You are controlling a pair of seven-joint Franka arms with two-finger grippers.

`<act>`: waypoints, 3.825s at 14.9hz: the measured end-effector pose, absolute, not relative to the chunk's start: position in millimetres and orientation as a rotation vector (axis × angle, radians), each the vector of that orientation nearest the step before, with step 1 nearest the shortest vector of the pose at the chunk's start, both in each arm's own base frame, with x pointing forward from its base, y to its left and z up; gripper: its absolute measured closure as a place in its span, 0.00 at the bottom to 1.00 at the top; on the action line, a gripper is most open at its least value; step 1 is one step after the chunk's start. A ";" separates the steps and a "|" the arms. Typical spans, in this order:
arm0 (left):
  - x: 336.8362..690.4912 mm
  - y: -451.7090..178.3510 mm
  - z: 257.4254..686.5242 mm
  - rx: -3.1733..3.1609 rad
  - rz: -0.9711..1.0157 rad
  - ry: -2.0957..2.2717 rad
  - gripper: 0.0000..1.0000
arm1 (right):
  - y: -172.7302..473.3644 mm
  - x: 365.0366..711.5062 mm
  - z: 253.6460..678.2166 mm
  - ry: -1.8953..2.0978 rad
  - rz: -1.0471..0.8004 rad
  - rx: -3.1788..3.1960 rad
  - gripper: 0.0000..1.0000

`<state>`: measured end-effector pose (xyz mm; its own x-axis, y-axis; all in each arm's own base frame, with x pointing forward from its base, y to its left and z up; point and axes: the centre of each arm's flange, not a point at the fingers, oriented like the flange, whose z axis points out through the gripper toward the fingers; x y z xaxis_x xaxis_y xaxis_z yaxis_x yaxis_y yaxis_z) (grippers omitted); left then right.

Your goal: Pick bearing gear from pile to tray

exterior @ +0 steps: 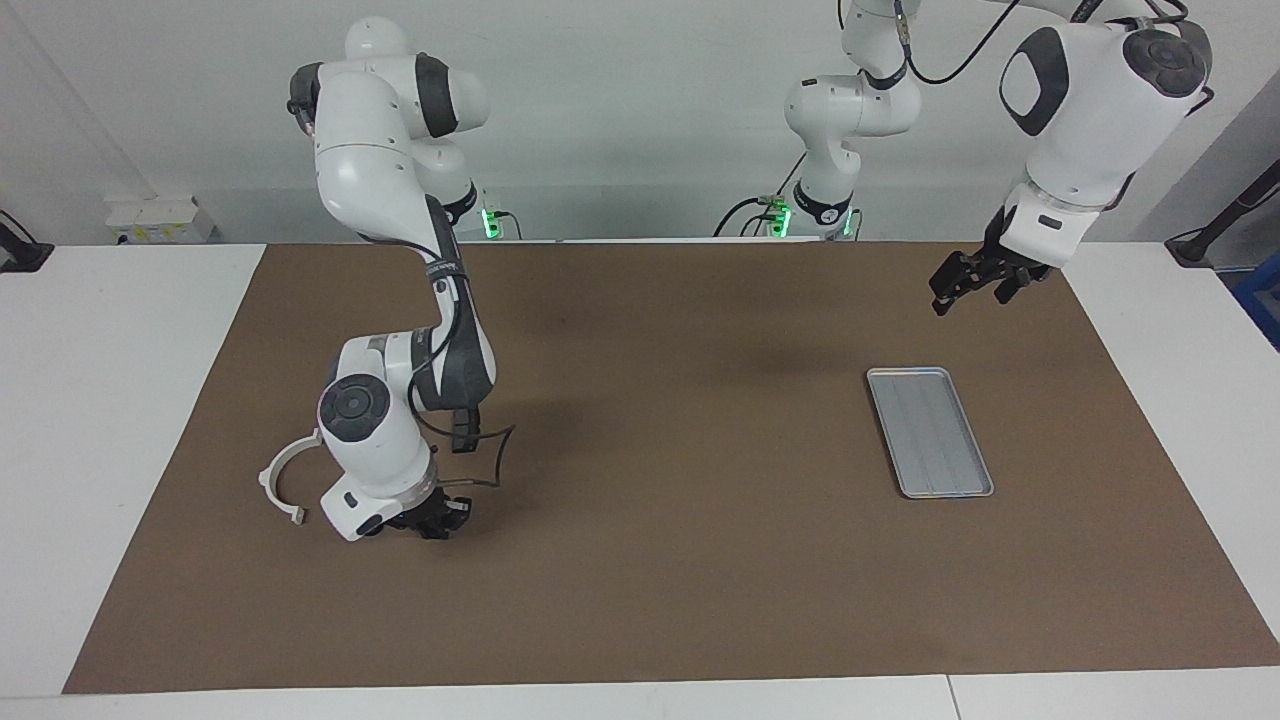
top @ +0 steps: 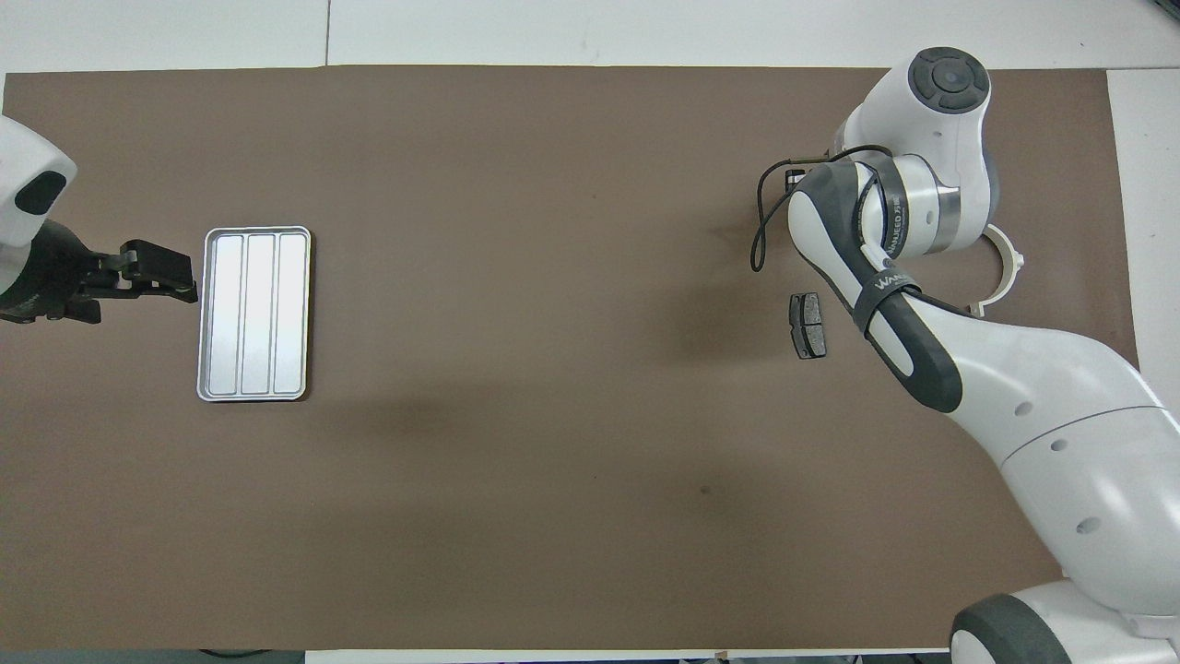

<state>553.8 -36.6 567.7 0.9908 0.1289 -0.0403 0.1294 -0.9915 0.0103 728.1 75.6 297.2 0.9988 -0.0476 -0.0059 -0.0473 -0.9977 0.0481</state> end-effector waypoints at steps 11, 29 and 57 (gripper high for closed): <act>553.8 -36.6 567.7 3.122 -0.062 0.203 0.00 | 244.2 603.6 557.8 -0.268 -0.137 3.129 0.76; 553.8 -36.6 567.7 3.122 -0.062 0.203 0.00 | 502.6 559.7 321.9 -0.909 0.090 3.096 0.76; 553.7 -36.6 567.9 3.121 -0.061 0.203 0.00 | 194.9 684.4 480.0 0.007 -0.035 3.129 0.00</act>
<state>553.7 -36.6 567.9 0.9908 0.1289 -0.0400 0.1294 -0.9915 0.0104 684.4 194.9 480.0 0.9997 0.0041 -0.0225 0.0043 -0.9999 0.0124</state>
